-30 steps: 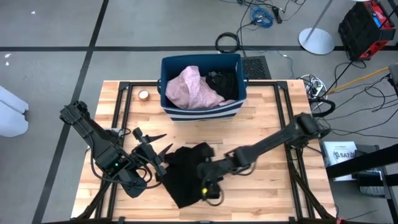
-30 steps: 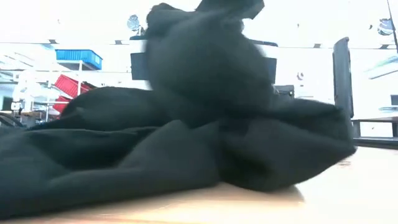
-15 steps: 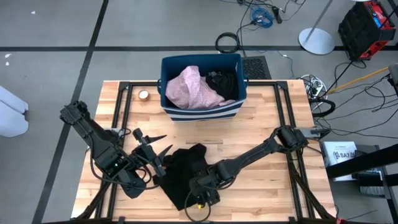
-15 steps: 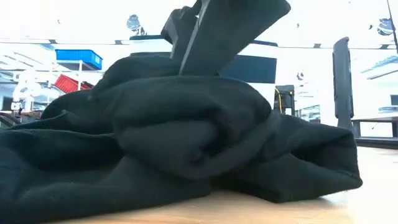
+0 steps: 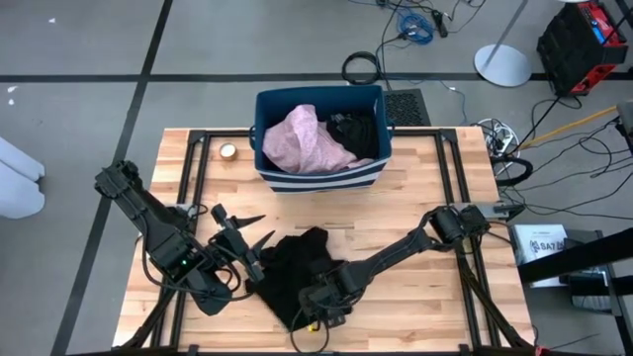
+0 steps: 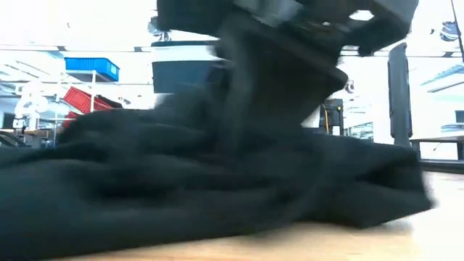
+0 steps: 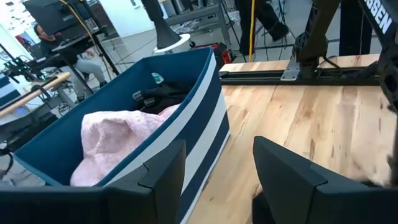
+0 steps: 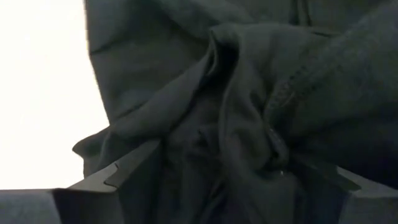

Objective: Sort clothes
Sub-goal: Fold the black sweatshirt

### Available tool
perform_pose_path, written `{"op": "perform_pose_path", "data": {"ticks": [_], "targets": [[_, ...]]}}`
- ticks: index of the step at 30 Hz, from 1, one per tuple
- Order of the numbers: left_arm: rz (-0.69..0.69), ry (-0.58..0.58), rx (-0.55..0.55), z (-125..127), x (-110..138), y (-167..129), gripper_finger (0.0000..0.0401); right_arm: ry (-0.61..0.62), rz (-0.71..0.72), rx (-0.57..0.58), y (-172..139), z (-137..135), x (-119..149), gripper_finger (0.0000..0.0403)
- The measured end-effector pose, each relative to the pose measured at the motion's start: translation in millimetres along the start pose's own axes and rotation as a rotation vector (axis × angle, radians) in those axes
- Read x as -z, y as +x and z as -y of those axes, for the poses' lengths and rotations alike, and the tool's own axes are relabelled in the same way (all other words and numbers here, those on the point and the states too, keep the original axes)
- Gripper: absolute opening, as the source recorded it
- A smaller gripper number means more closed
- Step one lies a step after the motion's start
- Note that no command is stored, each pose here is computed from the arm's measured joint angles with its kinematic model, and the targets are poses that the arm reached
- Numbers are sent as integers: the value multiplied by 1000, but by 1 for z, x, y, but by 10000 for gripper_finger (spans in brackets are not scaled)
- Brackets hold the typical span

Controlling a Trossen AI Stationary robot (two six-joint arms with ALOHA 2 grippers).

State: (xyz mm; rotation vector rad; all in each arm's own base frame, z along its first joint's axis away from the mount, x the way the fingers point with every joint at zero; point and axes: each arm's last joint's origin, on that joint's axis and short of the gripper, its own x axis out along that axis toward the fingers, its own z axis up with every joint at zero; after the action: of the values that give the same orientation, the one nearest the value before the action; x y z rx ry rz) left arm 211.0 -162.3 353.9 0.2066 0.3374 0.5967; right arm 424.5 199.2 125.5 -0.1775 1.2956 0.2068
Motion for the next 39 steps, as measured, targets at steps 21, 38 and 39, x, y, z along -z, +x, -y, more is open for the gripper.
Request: {"op": "perform_pose_path", "data": {"ticks": [21,38,39], "targets": [[-80,-90,160,9,-3,-1,199,29,-313,59,-35,-61,71,279],[-64,-142,166,10,-7,1,199,417,193,-80,-51,-32,151,278],[-62,-145,167,10,-8,1,199,419,203,-79,-51,-32,150,278]]}}
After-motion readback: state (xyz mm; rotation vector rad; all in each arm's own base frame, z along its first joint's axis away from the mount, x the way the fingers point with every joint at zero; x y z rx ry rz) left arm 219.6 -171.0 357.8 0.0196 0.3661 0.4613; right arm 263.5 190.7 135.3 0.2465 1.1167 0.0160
